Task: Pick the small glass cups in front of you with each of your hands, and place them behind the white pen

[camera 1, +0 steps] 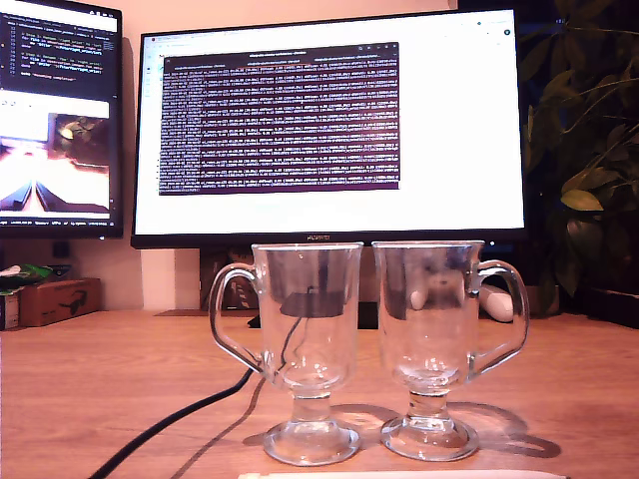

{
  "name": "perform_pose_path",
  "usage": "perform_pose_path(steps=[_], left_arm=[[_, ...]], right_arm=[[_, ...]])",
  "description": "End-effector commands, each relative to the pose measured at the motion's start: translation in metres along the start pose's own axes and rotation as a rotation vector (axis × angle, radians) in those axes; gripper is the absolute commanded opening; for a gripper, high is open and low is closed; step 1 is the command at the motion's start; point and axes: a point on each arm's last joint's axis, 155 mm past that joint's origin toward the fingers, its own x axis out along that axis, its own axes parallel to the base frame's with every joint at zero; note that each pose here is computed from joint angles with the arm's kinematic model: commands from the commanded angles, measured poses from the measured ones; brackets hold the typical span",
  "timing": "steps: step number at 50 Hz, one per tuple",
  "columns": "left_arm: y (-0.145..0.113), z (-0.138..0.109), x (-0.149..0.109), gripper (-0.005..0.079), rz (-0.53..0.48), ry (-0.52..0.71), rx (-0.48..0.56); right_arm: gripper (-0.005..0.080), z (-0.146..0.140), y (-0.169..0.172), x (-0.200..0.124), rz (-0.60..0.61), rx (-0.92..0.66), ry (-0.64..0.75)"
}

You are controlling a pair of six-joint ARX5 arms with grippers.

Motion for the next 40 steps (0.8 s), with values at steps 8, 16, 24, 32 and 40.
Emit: perform_pose_path(steps=[8, 16, 24, 32, 40], left_arm=[[0.012, -0.014, 0.003, -0.0016, 0.058, 0.025, -0.003], [0.013, -0.014, 0.002, -0.0016, 0.062, 0.024, -0.004], [0.010, -0.015, 0.003, -0.0016, 0.050, 0.025, -0.002], [0.011, -0.014, 0.003, -0.0016, 0.051, 0.024, 0.000], [0.011, -0.014, 0.003, -0.0016, 0.051, 0.024, 0.000]], right_arm=[[-0.0005, 0.002, 0.001, 0.000, 0.002, -0.002, -0.017], [-0.0005, 0.001, 0.004, 0.000, 0.022, 0.085, -0.009], [-0.0006, 0.001, 0.014, 0.000, 0.073, 0.085, -0.007], [-0.0005, 0.002, 0.018, -0.001, 0.097, 0.078, -0.007], [-0.0005, 0.002, 0.018, -0.001, 0.096, 0.078, -0.008]])
